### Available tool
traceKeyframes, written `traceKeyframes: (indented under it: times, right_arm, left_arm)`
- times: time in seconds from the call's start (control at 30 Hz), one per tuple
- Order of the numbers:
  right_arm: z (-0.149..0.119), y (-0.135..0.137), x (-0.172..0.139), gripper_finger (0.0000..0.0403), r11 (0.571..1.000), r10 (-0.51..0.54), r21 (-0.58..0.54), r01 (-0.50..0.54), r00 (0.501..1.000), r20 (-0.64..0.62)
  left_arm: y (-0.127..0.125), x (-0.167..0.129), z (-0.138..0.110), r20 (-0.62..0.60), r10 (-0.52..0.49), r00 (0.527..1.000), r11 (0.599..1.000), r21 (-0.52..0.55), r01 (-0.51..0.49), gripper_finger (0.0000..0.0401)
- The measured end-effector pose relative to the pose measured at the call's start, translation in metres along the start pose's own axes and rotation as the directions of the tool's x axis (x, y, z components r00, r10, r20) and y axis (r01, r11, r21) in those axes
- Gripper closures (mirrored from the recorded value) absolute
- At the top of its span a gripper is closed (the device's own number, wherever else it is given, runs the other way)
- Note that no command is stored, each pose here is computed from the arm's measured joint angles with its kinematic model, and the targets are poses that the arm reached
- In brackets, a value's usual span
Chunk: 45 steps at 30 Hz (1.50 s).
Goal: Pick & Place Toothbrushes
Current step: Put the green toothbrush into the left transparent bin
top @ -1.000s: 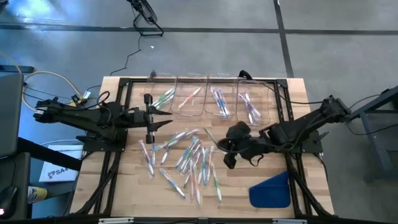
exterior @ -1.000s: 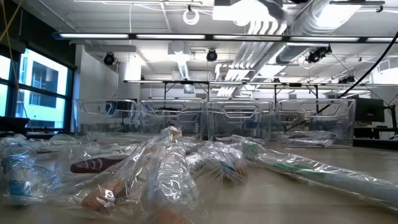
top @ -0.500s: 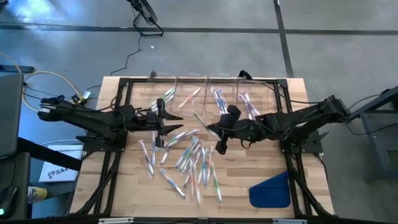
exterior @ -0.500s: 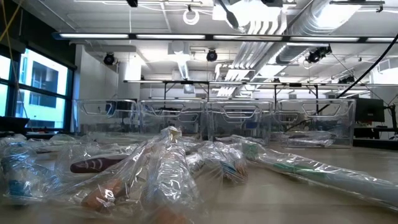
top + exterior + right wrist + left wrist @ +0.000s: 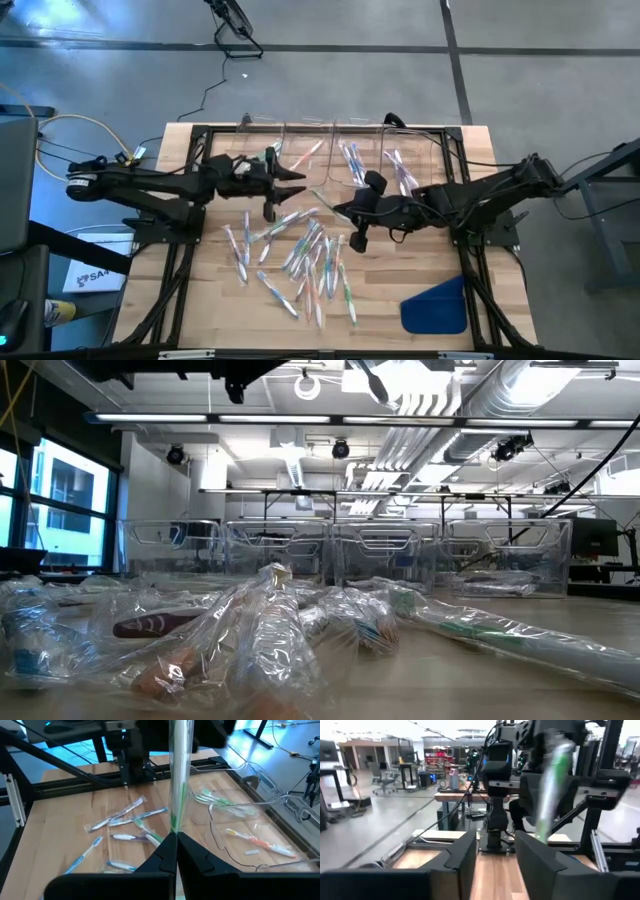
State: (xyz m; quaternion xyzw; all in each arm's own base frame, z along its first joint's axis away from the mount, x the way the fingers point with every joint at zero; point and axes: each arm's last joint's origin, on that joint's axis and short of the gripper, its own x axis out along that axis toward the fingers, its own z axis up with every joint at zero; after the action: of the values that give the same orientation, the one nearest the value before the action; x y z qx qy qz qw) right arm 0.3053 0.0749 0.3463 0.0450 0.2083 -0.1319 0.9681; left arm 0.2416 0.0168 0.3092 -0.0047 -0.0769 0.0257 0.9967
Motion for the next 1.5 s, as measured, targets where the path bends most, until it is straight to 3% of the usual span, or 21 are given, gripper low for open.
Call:
traceKeyframes:
  times: [0.17, 0.3, 0.6, 0.97, 1.37, 1.5]
  right_arm:
    - [0.0, 0.0, 0.0, 0.0399, 1.0, -0.005, -0.018, 0.005, 1.0, 0.0]
    - [0.0, -0.001, 0.001, 0.0399, 1.0, -0.011, -0.022, 0.011, 1.0, 0.0]
    - [0.0, -0.002, 0.001, 0.0399, 1.0, -0.011, -0.022, 0.011, 1.0, 0.0]
    - [0.001, -0.003, 0.001, 0.0399, 0.998, -0.061, -0.019, 0.061, 0.998, 0.014]
    - [0.0, -0.003, 0.001, 0.0399, 0.998, -0.053, -0.019, 0.053, 0.999, 0.005]
    - [-0.001, -0.002, 0.002, 0.0399, 0.998, -0.054, -0.021, 0.054, 0.999, 0.001]
  left_arm:
    - [0.001, 0.008, -0.002, 0.058, -0.062, 0.996, 0.997, -0.039, 0.064, 0.0208]
    - [0.0, 0.013, -0.005, 0.084, -0.122, 0.989, 0.991, -0.039, 0.126, 0.019]
    - [-0.001, 0.036, -0.009, 0.065, -0.171, 0.983, 0.983, -0.059, 0.175, 0.0192]
    - [-0.009, 0.055, 0.002, 0.086, -0.295, 0.952, 0.955, 0.04, 0.293, 0.0192]
    - [-0.009, 0.058, -0.002, 0.089, -0.26, 0.962, 0.966, 0.037, 0.258, 0.0193]
    - [-0.008, 0.068, -0.01, 0.059, -0.257, 0.965, 0.966, 0.028, 0.255, 0.021]
